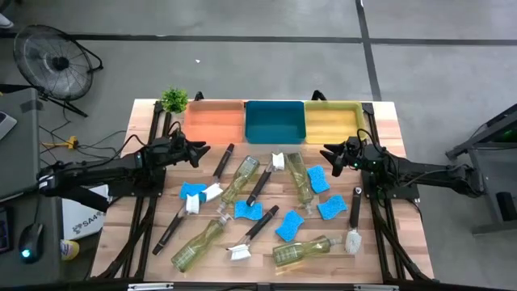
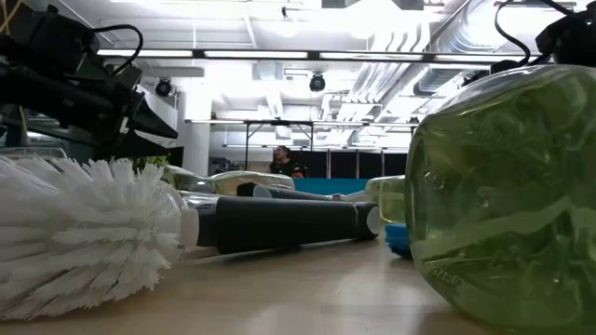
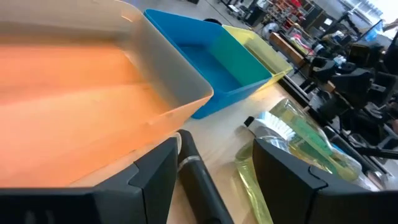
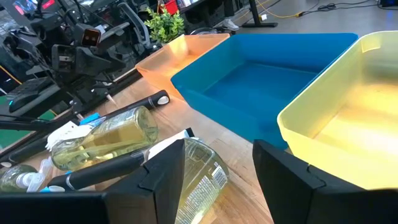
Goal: Pick & Place Kitchen Sink Supplies
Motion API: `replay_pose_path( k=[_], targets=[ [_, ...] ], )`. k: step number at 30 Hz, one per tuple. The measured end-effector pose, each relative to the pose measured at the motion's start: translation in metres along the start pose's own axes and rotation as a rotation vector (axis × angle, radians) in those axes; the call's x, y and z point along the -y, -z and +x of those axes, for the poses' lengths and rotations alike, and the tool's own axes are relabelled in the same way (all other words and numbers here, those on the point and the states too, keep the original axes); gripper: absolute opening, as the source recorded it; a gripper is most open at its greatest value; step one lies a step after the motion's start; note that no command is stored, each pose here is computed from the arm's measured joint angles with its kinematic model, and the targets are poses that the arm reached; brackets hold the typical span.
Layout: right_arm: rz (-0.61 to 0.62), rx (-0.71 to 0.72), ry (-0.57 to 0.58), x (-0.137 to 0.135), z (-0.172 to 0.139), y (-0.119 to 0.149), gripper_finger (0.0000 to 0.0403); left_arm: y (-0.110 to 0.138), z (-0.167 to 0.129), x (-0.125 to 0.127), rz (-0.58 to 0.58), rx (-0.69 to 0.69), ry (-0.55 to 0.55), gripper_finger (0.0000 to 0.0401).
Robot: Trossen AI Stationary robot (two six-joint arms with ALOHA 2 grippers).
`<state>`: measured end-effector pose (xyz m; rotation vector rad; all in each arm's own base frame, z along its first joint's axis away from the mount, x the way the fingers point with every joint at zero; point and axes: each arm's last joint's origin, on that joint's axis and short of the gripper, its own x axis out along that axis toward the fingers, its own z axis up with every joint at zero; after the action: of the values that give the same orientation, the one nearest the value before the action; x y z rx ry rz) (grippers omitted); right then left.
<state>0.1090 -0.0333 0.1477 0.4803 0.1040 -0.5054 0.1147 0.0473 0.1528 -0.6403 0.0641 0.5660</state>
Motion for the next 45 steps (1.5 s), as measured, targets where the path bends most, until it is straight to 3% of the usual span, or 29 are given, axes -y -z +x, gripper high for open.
replay_pose_path(
  k=[45],
  targets=[
    [0.000,0.000,0.000,0.0000,0.0000,0.0000,0.0184,0.0012,0.0000,-0.0009,0.003,-0.007,-0.015,0.0205]
  ],
)
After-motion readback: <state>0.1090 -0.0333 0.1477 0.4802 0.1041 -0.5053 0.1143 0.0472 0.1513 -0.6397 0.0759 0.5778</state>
